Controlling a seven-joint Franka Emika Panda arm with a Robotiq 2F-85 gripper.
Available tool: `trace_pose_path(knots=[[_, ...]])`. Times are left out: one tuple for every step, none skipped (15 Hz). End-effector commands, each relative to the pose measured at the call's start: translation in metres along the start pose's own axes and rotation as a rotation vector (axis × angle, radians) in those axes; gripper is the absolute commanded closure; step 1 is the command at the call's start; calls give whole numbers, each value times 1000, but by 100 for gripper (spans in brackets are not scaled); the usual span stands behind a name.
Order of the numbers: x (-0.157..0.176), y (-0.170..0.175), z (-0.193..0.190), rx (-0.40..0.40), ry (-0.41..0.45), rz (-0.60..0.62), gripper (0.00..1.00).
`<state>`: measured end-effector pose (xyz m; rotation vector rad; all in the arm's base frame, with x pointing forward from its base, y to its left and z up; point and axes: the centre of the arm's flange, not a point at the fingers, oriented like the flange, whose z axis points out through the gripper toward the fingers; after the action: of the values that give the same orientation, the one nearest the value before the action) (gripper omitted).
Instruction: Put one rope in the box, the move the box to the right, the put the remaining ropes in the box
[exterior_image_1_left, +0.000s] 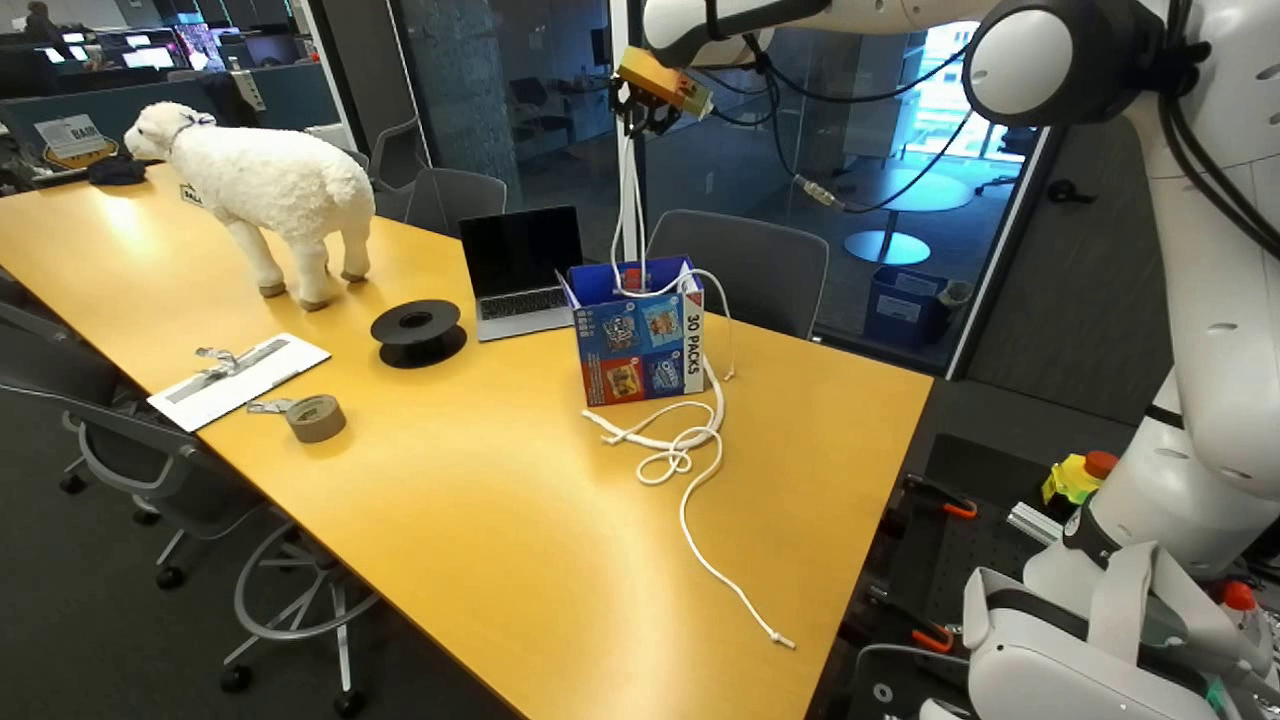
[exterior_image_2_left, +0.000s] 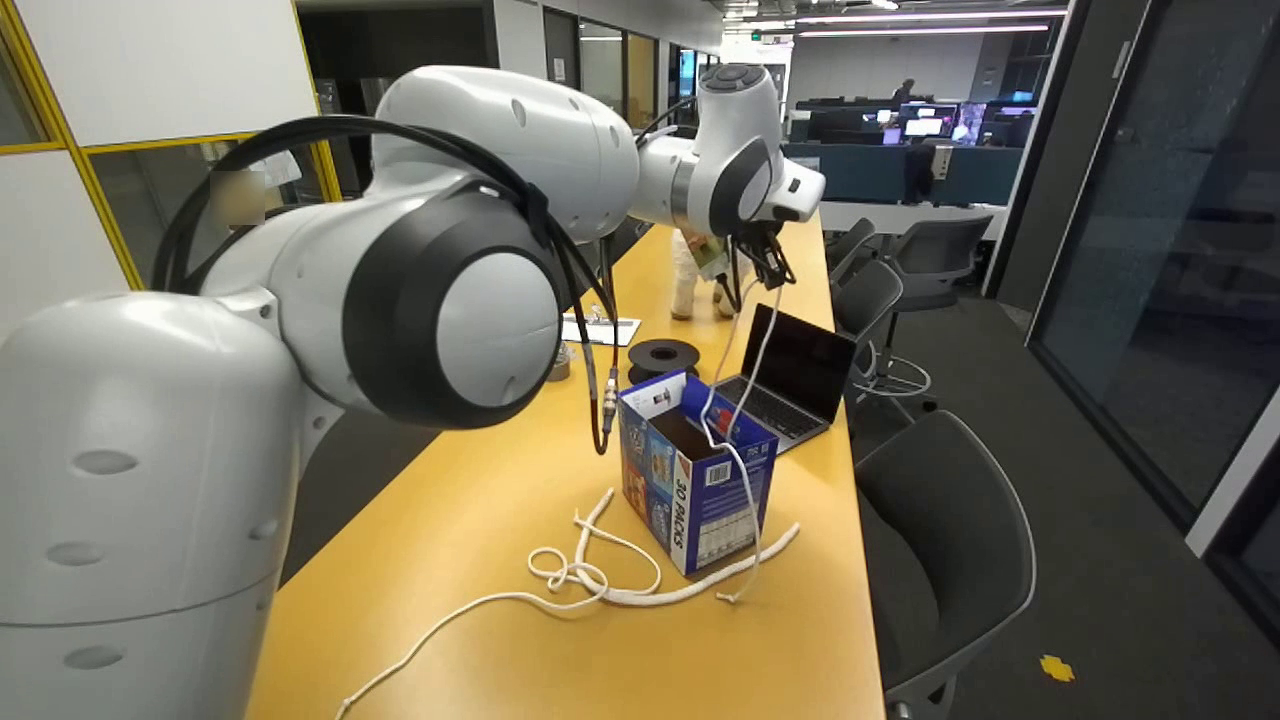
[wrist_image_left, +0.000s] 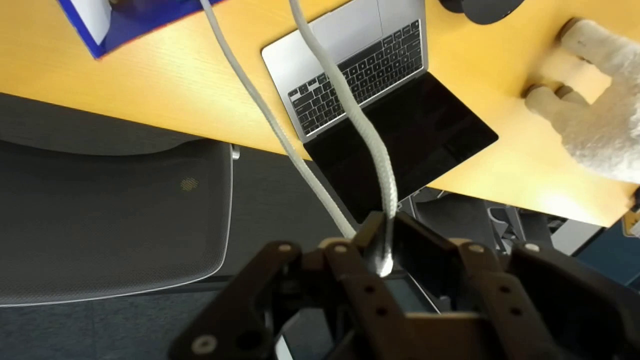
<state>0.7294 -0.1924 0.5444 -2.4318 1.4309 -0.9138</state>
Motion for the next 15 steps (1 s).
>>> trace_pose_path(knots=[[-13,-16,-1,35,-73,-85,97],[-18,-18,-2,50,-107,-112,96],[-27,-20,0,53,-135,-155,96],[-32,-21,1,55,-174,-196,96],[-38,-21,4,63,-229,-237,97],[-46,-21,8,71,-277,-266,97],[-53,-20,11,71,-325,-301,97],[-59,-18,15,71,-367,-331,97],[-67,-15,20,64,-403,-359,97],[-73,-12,26,53,-435,-381,97],[-78,-8,33,40,-469,-403,97],[-84,-4,40,25,-497,-420,97],[-90,0,46,10,-521,-433,97],[-93,4,52,1,-546,-443,97],[-98,8,58,-7,-563,-454,97]])
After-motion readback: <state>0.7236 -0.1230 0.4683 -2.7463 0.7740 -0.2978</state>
